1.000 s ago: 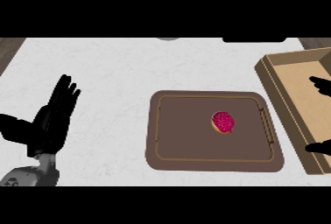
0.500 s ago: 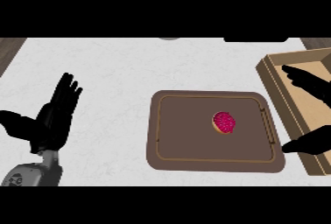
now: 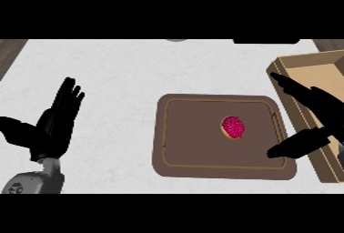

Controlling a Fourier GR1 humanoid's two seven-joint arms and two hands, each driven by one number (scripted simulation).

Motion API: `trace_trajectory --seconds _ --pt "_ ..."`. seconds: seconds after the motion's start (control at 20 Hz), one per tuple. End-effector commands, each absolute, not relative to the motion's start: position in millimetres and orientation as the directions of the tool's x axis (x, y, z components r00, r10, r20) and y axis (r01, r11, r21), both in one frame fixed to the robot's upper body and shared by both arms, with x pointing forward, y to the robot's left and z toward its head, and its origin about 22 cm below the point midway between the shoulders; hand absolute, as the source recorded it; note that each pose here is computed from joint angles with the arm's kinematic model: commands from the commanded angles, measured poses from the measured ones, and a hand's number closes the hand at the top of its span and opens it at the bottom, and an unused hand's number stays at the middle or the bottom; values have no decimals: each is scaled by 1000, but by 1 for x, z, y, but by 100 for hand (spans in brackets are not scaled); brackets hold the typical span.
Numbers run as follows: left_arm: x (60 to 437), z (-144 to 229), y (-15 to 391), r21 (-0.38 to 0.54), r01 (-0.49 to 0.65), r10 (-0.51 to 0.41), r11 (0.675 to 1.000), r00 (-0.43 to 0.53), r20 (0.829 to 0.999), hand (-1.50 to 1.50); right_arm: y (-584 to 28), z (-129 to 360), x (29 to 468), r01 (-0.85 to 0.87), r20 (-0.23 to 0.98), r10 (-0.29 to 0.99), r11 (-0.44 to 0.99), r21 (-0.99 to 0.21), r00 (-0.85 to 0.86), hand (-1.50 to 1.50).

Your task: Pick the cupcake from the tray and place it in the cardboard box

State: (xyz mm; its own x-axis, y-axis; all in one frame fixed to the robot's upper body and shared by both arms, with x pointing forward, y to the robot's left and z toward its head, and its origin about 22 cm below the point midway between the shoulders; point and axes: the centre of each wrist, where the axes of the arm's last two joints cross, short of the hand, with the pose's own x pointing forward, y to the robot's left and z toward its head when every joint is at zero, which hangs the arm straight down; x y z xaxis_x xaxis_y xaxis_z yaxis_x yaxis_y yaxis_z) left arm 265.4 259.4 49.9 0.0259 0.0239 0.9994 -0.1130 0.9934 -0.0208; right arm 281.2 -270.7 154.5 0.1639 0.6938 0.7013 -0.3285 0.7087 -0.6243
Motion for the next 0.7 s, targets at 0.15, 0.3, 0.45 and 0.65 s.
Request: trace_trajectory --seconds 0.15,0.3,0.45,0.65 --pt "263 66 250 -17 -119 19 993 14 1000 0 -255 139 296 -351 703 684 717 -602 194 -150" --pt "265 68 249 -32 -128 33 991 9 999 0 -259 131 275 -328 708 675 729 -600 206 -150" --pt "248 64 254 -28 -101 30 994 23 999 0 -242 130 290 -306 701 690 717 -626 181 -150" --pt "263 69 260 -11 -119 15 993 28 999 0 -233 129 287 -313 692 693 715 -625 202 -150"
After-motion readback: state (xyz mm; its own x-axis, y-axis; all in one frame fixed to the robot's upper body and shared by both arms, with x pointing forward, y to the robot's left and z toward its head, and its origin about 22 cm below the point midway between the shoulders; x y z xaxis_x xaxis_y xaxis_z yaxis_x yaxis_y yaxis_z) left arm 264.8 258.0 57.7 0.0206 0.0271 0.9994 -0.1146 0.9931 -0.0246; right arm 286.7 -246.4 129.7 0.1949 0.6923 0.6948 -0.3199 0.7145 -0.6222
